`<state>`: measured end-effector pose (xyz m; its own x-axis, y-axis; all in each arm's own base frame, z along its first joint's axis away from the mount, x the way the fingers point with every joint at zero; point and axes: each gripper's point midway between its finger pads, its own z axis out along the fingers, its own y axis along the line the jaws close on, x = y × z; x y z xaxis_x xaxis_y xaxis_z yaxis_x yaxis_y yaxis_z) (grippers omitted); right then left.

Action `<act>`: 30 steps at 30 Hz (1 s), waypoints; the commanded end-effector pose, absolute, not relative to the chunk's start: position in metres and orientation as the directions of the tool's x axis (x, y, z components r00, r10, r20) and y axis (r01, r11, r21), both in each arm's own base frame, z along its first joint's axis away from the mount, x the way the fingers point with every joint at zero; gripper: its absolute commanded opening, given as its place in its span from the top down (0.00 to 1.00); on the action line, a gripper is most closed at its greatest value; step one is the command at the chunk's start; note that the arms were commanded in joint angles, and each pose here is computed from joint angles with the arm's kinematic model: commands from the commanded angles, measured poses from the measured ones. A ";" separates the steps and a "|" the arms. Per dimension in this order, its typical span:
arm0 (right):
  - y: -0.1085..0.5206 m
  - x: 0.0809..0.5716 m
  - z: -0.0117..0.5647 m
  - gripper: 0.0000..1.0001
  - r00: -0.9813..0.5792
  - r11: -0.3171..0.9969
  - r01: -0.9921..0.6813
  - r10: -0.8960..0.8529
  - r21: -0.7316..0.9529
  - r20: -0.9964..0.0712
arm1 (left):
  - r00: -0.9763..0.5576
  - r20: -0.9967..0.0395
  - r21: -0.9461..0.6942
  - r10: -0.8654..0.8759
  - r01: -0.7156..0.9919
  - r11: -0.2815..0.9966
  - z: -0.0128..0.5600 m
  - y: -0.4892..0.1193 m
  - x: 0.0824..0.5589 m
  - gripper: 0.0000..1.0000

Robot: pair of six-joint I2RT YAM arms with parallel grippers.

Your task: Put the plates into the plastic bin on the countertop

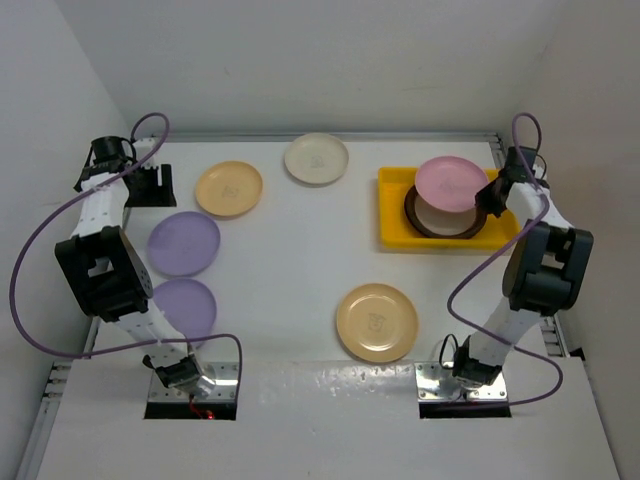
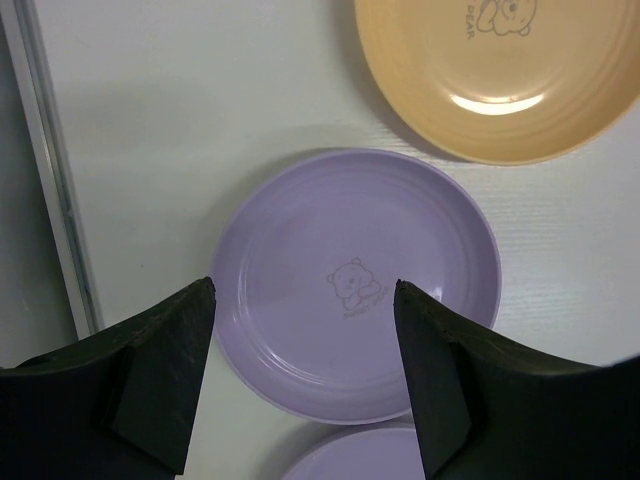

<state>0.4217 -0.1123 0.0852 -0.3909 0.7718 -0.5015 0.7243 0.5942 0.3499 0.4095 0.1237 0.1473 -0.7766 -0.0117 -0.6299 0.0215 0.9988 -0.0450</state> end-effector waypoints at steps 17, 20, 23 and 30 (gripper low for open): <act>-0.122 0.397 0.066 0.92 -0.452 0.631 0.749 0.710 0.203 -0.540 | -0.774 -0.633 -0.037 -0.015 0.010 0.999 0.152 0.125 0.418 0.25; -0.122 0.401 0.064 0.49 -0.506 0.681 0.709 0.672 0.183 -0.541 | -0.768 -0.641 -0.026 -0.002 0.019 0.999 0.157 0.126 0.418 0.25; -0.110 0.411 0.078 0.11 -0.602 0.778 0.608 0.584 0.162 -0.545 | -0.762 -0.648 -0.022 0.000 0.019 1.000 0.161 0.126 0.418 0.25; -0.058 0.384 0.159 0.00 -0.634 0.924 0.382 0.276 0.018 -0.722 | -0.747 -0.665 -0.030 0.011 0.041 0.999 0.169 0.118 0.419 0.25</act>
<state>0.3959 -0.0769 0.0950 -0.6783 0.4464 -0.5837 0.5100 0.8578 0.0634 0.4110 0.1264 0.1349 -0.8016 -0.0278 -0.5973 0.0033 0.9987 -0.0509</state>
